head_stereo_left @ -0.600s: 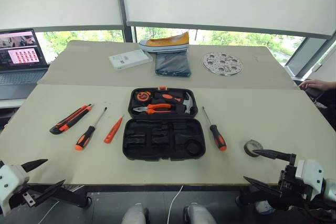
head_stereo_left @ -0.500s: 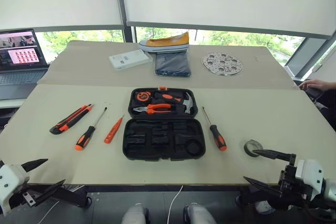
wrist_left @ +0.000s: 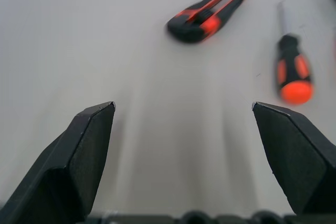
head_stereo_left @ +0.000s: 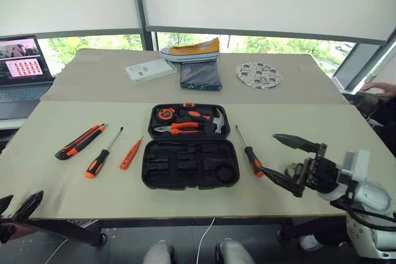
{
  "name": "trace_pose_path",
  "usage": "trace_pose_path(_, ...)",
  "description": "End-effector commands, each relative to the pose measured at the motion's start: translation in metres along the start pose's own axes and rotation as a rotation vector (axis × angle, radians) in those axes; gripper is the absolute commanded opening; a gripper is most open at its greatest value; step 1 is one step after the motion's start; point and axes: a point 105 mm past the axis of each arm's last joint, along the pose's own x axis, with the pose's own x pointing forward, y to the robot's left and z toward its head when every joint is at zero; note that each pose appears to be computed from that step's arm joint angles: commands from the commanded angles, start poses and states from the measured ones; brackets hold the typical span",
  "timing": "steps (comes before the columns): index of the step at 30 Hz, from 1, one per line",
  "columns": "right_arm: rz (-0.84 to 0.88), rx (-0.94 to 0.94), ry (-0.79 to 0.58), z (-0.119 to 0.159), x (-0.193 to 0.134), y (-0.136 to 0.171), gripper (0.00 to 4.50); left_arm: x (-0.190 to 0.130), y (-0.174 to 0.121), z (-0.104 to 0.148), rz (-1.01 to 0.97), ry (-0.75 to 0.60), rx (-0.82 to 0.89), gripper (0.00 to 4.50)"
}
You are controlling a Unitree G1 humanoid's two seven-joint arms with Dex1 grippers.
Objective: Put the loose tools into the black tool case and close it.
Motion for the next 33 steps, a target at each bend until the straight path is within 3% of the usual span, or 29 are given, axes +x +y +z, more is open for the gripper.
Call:
trace_pose_path(1, 0.026, 0.003, -0.025, 0.007, 0.009, 0.004, 4.47, 0.009, -0.01, 0.02, -0.04, 0.017, -0.007, 4.5)
trace_pose_path(4, 0.036, -0.001, -0.019, 0.004, 0.012, 0.004, 4.47, 0.032, -0.041, 0.045, -0.162, 0.03, 0.013, 4.5)
trace_pose_path(9, 0.06, -0.013, 0.002, -0.003, 0.014, 0.003, 4.47, 0.068, -0.078, 0.059, -0.23, 0.131, 0.201, 4.5)
trace_pose_path(13, 0.073, -0.03, 0.006, -0.003, 0.015, -0.001, 4.47, 0.086, -0.099, 0.057, -0.26, 0.199, 0.233, 4.5)
trace_pose_path(18, 0.092, -0.036, -0.001, -0.004, 0.016, -0.001, 4.47, 0.105, -0.102, 0.039, -0.243, 0.268, 0.238, 4.5)
trace_pose_path(21, 0.101, -0.04, -0.008, -0.004, 0.016, -0.001, 4.5, 0.114, -0.1, 0.024, -0.222, 0.324, 0.236, 3.77)
trace_pose_path(26, 0.103, -0.05, -0.007, -0.004, 0.013, -0.003, 4.5, 0.111, -0.09, 0.026, -0.198, 0.303, 0.234, 1.85)
trace_pose_path(29, 0.102, -0.058, -0.009, -0.003, 0.012, -0.004, 4.5, 0.11, -0.093, 0.044, -0.246, 0.17, 0.231, 0.85)
trace_pose_path(31, 0.09, -0.073, -0.024, 0.0, 0.012, -0.008, 4.5, 0.109, -0.11, 0.088, -0.329, -0.076, 0.2, 0.86)
trace_pose_path(33, 0.077, -0.084, -0.029, 0.003, 0.012, -0.013, 4.5, 0.104, -0.135, 0.117, -0.455, -0.218, 0.238, 0.86)
